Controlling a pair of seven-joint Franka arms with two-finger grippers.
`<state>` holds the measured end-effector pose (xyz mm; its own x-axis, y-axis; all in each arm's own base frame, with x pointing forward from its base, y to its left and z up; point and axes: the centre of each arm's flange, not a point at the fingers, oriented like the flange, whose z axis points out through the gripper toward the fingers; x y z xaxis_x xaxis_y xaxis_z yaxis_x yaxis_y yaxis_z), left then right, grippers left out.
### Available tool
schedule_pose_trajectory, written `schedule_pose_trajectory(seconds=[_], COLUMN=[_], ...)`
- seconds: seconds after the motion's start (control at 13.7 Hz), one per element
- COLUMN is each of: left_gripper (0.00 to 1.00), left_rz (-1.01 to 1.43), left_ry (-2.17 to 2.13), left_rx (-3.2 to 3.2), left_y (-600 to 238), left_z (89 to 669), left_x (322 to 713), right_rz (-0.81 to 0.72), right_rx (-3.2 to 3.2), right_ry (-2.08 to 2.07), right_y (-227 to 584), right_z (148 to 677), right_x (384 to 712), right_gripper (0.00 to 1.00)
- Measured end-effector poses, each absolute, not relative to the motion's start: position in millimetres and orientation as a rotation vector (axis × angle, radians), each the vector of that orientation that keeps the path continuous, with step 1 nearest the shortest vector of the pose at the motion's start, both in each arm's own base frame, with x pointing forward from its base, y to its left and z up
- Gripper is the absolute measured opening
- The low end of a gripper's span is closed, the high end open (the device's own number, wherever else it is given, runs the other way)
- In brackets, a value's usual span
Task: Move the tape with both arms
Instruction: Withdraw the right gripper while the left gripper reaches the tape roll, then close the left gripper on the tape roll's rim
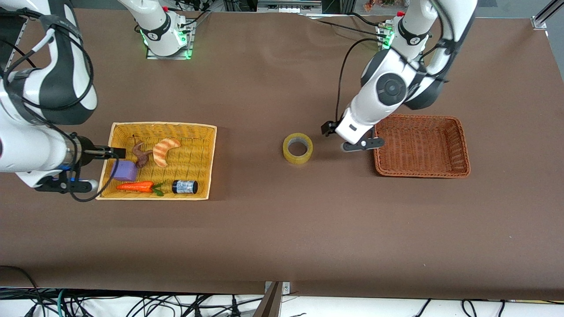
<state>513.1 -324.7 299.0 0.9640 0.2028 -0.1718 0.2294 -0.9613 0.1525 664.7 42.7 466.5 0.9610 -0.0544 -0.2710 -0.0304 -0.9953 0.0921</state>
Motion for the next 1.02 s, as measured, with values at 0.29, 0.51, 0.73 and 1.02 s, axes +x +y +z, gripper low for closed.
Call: schedule_pose_trajectory(seconds=[0.29, 0.51, 0.73, 1.02], left_gripper=[1.00, 1.00, 1.00, 0.86], left_rz=[-0.231, -0.261, -0.255, -0.261], left_ry=[0.459, 0.462, 0.453, 0.434], left_rx=[2.892, 2.891, 2.885, 2.887], left_y=[-358.5, -369.8, -378.7, -384.6], left_z=[235.1, 216.4, 208.2, 195.4], left_x=[505.8, 504.9, 502.3, 497.4], right_rz=[-0.326, -0.248, -0.199, -0.140], right_rx=[3.040, 3.055, 3.055, 3.062], right_ry=[-0.100, -0.098, -0.134, -0.142], right_y=[10.0, -20.1, -33.4, -36.7], right_z=[508.7, 542.3, 561.2, 570.9], right_x=[639.0, 598.5, 567.5, 552.6], right_gripper=[1.00, 1.00, 1.00, 1.00])
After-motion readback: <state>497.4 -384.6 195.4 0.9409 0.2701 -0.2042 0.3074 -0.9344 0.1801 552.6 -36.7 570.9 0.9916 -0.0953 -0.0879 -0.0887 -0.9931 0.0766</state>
